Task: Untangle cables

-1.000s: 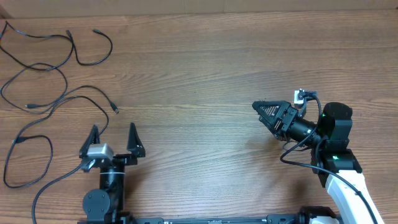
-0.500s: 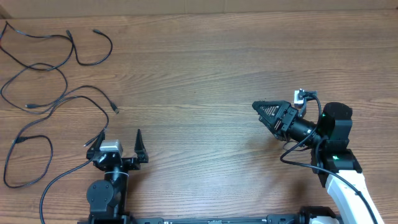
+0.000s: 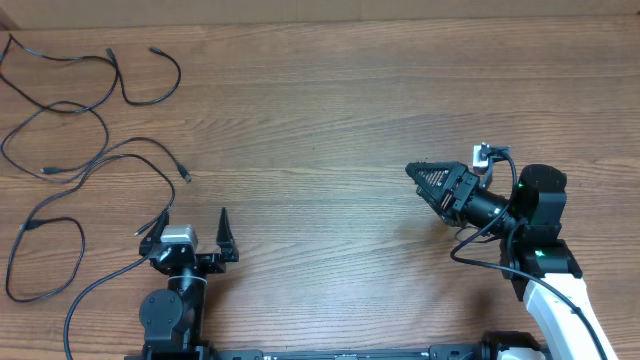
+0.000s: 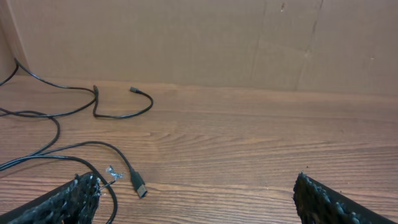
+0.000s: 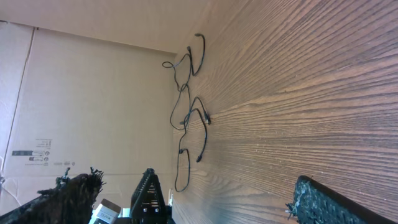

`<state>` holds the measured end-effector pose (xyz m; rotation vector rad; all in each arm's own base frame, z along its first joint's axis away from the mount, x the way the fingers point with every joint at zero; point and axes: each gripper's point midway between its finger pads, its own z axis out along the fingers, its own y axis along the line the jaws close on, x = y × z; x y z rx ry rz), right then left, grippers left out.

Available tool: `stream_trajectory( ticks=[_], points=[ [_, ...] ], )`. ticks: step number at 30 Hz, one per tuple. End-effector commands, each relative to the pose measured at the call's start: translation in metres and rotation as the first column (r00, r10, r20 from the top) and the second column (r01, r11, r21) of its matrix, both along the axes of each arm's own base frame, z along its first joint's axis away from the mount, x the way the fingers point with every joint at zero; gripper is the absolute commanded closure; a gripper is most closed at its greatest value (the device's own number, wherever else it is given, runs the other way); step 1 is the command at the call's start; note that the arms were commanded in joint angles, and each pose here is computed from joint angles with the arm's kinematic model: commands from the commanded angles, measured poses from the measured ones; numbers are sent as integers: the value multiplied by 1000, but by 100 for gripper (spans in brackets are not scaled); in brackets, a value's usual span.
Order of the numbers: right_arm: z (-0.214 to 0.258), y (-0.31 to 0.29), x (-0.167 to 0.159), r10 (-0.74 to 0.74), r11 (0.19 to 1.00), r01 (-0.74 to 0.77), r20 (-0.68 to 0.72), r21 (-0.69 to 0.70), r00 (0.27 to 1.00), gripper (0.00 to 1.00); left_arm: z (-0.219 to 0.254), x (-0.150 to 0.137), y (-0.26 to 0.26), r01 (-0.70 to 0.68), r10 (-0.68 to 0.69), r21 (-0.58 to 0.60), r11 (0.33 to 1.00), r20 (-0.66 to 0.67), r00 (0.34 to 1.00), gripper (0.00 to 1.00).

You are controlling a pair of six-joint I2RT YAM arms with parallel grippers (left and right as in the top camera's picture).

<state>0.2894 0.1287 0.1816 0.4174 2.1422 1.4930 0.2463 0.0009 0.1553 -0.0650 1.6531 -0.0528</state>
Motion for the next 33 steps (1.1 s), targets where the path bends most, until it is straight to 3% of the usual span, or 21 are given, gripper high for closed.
stream_trajectory(
  ticks=[1,16,19,20,26,30,33],
  points=[
    [6,-1,2,-2,1000,3,26,-7,1000,0,1,0,-2,13,-14,6,1000,6,1000,0],
    [6,1,1,4,1000,-4,28,-8,1000,0,1,0,-2,13,-14,6,1000,6,1000,0],
    [-5,-6,7,-21,992,32,88,-119,996,0,1,0,-2,13,-14,6,1000,6,1000,0],
    [-20,-11,7,-23,973,47,107,-224,994,0,1,0,-2,13,-14,6,1000,6,1000,0],
    [-57,-39,2,-150,836,176,93,-520,984,0,1,0,-2,13,-14,6,1000,6,1000,1],
    [-39,-39,0,-53,763,213,269,-610,962,0,1,0,-2,13,-13,6,1000,6,1000,1],
    [-13,-37,-2,44,728,263,427,-633,903,0,1,0,-2,13,-13,6,1000,6,1000,1]
  ],
)
